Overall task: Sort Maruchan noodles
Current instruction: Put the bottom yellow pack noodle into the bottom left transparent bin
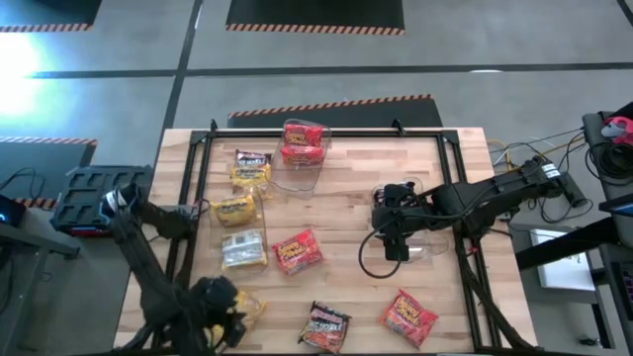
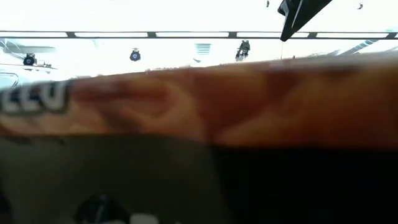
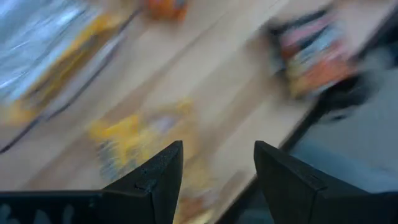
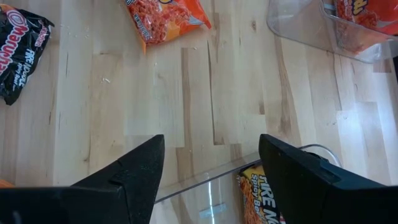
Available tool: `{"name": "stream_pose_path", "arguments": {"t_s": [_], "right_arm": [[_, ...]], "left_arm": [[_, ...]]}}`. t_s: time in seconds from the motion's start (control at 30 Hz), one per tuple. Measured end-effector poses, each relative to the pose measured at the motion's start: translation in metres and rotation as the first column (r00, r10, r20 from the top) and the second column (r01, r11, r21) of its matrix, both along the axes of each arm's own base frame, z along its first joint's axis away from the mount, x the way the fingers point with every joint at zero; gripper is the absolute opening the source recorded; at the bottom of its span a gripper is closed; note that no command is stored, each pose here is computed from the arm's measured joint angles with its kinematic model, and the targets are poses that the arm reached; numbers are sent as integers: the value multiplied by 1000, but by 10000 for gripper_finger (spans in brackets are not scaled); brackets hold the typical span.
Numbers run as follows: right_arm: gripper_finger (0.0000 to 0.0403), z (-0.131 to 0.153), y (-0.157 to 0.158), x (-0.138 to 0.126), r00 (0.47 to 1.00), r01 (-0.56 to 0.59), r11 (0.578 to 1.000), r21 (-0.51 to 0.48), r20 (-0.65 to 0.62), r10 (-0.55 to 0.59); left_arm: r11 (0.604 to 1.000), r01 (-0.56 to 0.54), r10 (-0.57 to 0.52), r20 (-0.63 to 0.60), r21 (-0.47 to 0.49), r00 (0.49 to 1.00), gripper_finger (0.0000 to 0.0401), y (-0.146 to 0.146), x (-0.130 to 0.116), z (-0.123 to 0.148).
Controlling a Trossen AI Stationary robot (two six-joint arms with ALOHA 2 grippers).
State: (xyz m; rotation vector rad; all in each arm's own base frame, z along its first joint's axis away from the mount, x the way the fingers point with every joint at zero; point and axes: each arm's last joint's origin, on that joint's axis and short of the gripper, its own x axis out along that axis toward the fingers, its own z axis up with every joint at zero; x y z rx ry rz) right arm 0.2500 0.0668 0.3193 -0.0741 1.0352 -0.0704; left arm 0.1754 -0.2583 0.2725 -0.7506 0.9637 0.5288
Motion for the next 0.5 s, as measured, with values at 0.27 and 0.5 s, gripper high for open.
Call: {"name": "stream_pose_path", "arguments": {"t_s": [0.27, 0.5], "right_arm": [[245, 0, 0, 0, 1000, 0, 1000, 0, 0, 0], [249, 0, 0, 0, 1000, 0, 1000, 0, 0, 0]], "left_arm": [[983, -101, 65, -224, -154, 972, 180, -10, -15, -14], [947, -250, 210, -203, -202, 957, 181, -33, -44, -25]]}}
